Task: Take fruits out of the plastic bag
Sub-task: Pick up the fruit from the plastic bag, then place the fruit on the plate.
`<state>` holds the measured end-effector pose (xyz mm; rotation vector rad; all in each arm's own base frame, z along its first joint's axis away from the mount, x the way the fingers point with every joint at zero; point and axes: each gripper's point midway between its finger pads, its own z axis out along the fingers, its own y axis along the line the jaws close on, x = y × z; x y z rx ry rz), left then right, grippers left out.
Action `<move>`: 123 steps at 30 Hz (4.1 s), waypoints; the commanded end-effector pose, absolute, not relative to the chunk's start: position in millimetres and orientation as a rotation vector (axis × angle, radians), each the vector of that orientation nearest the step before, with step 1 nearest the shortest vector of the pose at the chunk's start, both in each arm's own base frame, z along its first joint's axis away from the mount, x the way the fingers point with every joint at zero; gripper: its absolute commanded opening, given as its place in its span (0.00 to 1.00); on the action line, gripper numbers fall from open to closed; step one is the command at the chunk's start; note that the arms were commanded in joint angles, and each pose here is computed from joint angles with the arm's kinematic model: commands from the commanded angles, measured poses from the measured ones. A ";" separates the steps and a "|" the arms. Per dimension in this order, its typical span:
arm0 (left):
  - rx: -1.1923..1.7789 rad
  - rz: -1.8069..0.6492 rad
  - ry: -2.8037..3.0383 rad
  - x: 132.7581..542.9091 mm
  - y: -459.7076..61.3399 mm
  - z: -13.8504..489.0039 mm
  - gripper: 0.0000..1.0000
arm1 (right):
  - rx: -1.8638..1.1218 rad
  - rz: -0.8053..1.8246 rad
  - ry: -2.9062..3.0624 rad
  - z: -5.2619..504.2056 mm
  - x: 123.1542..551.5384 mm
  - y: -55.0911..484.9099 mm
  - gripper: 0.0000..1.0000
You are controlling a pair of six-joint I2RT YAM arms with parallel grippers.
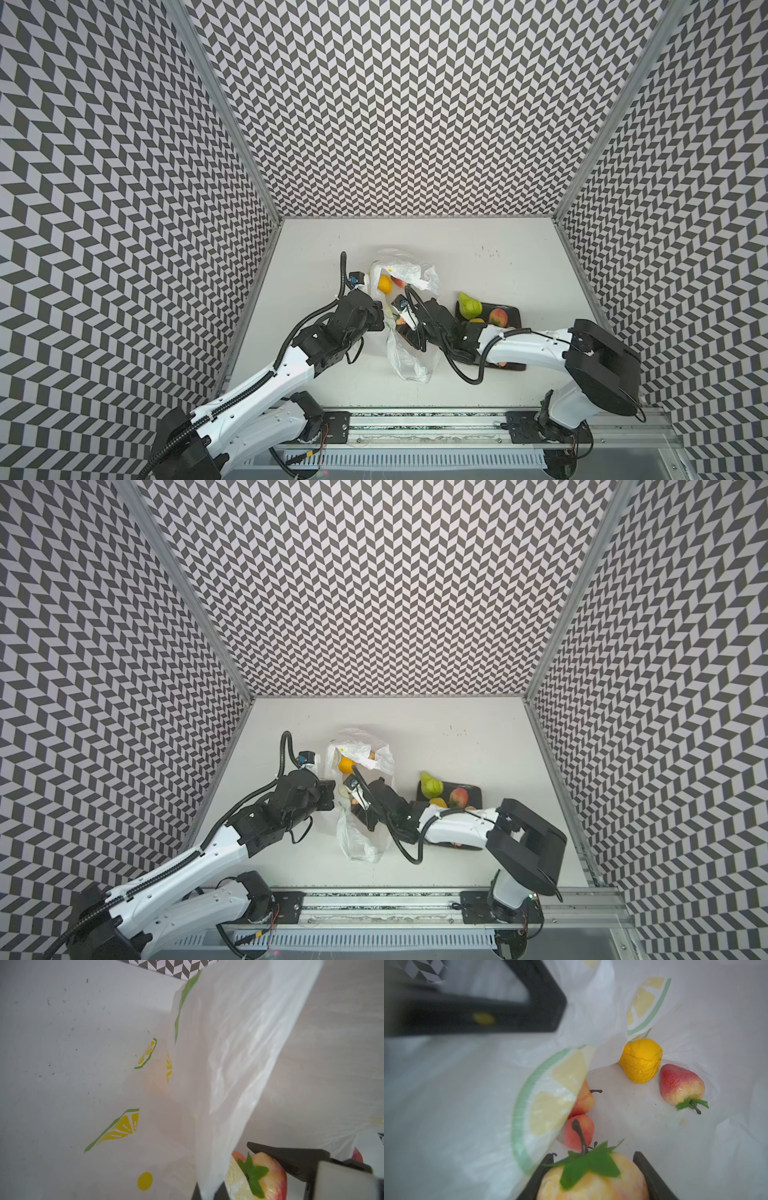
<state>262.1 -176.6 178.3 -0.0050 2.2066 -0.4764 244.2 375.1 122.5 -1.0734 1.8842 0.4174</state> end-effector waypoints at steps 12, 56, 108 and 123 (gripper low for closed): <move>-0.002 -0.478 2.196 265.0 -179.6 181.1 0.00 | -1.129 0.471 1.714 193.6 199.7 357.7 0.29; -0.060 -0.483 2.234 258.1 -173.2 164.6 0.00 | 0.357 0.374 2.234 125.9 251.3 121.0 0.29; -0.064 -0.493 2.223 251.6 -167.3 164.4 0.00 | 0.316 0.282 2.268 153.8 249.3 93.1 0.64; -0.062 -0.507 2.217 248.1 -165.5 164.3 0.00 | 0.443 0.267 2.411 102.9 260.4 92.4 0.51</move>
